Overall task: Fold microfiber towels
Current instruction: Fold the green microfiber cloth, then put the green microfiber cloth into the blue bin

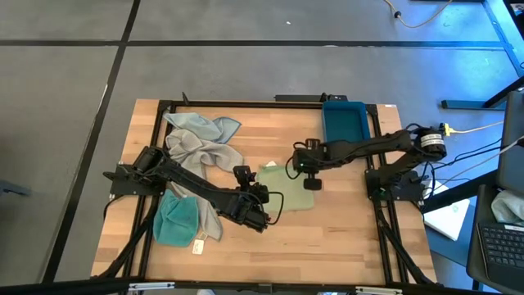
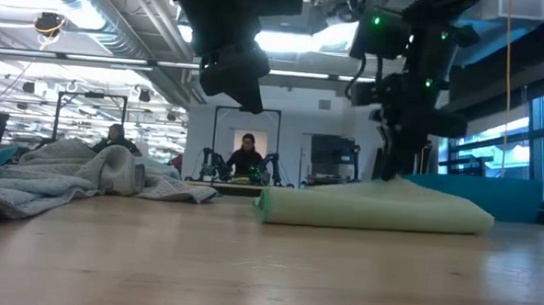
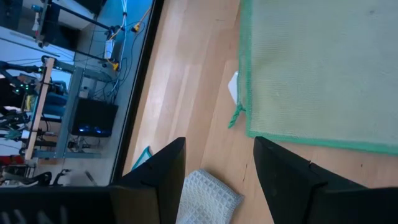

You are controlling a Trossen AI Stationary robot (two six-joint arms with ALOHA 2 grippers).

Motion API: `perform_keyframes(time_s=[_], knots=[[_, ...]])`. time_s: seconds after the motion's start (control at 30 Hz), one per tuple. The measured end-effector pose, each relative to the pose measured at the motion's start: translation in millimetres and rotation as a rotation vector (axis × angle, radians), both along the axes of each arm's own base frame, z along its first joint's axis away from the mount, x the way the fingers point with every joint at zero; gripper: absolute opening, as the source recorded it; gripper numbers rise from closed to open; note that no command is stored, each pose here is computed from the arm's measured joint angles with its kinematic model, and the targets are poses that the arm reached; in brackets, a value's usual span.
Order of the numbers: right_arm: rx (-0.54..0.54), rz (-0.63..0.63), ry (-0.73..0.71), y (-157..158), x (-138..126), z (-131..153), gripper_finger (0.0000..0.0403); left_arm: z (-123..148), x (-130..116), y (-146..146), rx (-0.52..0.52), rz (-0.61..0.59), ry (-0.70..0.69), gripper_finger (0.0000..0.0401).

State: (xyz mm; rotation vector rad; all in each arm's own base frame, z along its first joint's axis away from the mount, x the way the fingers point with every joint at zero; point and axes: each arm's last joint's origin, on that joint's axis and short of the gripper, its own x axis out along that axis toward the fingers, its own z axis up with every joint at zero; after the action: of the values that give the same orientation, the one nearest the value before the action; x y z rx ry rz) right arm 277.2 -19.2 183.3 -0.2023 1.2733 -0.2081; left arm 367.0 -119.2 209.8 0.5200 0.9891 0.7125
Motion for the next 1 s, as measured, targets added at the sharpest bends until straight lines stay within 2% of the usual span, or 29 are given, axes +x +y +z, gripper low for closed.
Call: perform_keyframes(time_s=[0.17,0.33,0.47,0.6,0.73,0.83,0.9,1.0], knots=[[0.004,-0.025,-0.026,0.1,-2.8,4.4,0.0006,0.0,0.0,0.0,0.000,0.001,-0.001,0.0181],[0.019,-0.050,0.018,0.0,-6.1,-15.0,0.0017,0.0,0.1,0.0,-0.001,0.001,-0.003,0.0181],[0.004,-0.053,-0.011,-0.7,-8.4,-31.4,0.0027,0.1,0.4,-0.2,-0.003,0.002,-0.008,0.0181],[-0.024,-0.065,-0.035,-1.8,-9.2,-34.6,0.0053,0.1,0.6,-0.3,-0.004,0.002,-0.010,0.0181],[-0.101,-0.083,-0.051,-4.1,-4.8,-24.8,0.0097,0.1,0.6,-0.2,-0.004,0.002,-0.010,0.0181],[-0.131,-0.080,-0.076,-5.0,-0.3,-7.3,0.0134,0.1,0.6,-0.1,-0.004,0.002,-0.010,0.0181],[-0.105,-0.065,-0.111,-2.8,1.9,7.7,0.0156,0.0,0.3,0.1,-0.002,0.002,-0.005,0.0181],[0.008,-0.015,-0.203,10.3,3.2,28.8,0.0182,-0.2,-2.4,-0.8,0.008,-0.002,0.019,0.0181]])
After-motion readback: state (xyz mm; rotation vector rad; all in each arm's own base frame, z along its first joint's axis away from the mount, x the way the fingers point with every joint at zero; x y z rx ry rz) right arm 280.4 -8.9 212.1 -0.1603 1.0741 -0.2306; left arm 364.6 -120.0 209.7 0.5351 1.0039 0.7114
